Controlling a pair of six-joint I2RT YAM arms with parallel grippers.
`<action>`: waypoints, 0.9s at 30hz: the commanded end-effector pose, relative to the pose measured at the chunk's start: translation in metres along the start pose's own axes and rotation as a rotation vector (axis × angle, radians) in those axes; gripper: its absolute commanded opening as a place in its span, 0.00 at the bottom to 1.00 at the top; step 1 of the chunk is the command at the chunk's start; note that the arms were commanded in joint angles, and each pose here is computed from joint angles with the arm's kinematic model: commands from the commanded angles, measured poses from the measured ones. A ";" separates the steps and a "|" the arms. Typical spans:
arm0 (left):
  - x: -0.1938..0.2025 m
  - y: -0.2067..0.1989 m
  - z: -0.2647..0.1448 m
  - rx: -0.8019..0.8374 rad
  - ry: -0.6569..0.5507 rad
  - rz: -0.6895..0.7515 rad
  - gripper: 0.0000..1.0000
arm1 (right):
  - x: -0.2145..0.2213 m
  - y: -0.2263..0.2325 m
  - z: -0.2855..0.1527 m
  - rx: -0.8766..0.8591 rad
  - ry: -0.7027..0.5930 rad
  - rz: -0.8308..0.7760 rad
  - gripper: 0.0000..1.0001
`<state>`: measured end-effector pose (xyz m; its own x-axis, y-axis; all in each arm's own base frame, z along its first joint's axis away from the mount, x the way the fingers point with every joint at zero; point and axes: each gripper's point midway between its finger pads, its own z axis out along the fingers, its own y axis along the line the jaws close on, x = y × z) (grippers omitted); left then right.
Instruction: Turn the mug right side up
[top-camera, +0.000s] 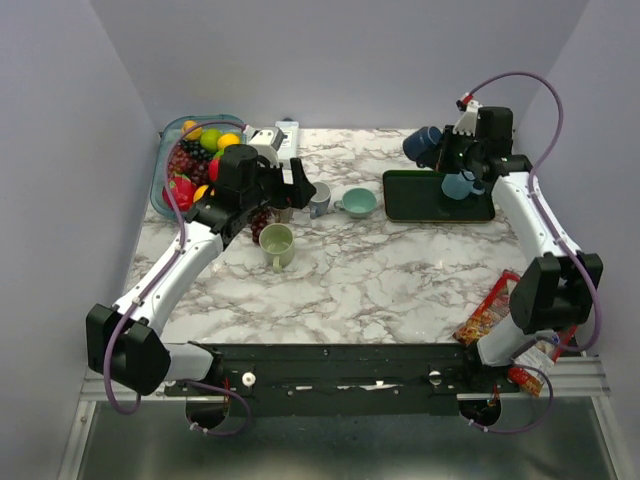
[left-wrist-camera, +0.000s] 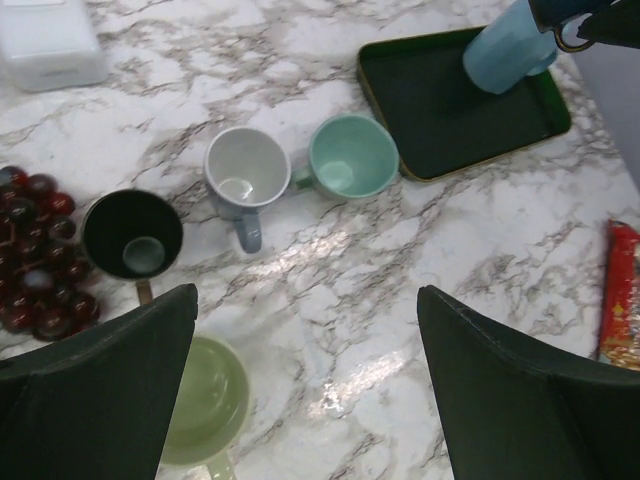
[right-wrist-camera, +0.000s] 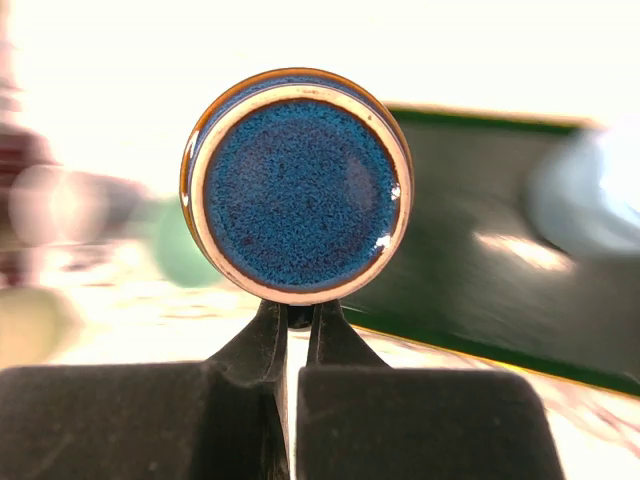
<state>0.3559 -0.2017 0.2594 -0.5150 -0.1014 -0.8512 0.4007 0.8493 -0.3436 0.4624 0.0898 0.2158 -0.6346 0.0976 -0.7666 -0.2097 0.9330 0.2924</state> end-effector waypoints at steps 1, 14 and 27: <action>-0.041 -0.051 0.000 0.248 -0.098 -0.023 0.99 | -0.048 0.083 -0.056 -0.378 -0.200 0.060 0.01; -0.109 -0.163 0.019 0.605 -0.226 -0.056 0.99 | -0.096 0.188 -0.180 -0.919 -0.438 0.084 0.01; -0.166 -0.213 0.006 0.831 -0.272 -0.261 0.86 | -0.112 0.202 -0.206 -0.979 -0.485 0.053 0.01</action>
<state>0.3731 -0.3611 0.4499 -0.4577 -0.4144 -0.7866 0.7629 0.2714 -0.5869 0.3587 0.1954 0.4391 -0.4421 0.4536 -0.7738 -0.7477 0.2902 0.5972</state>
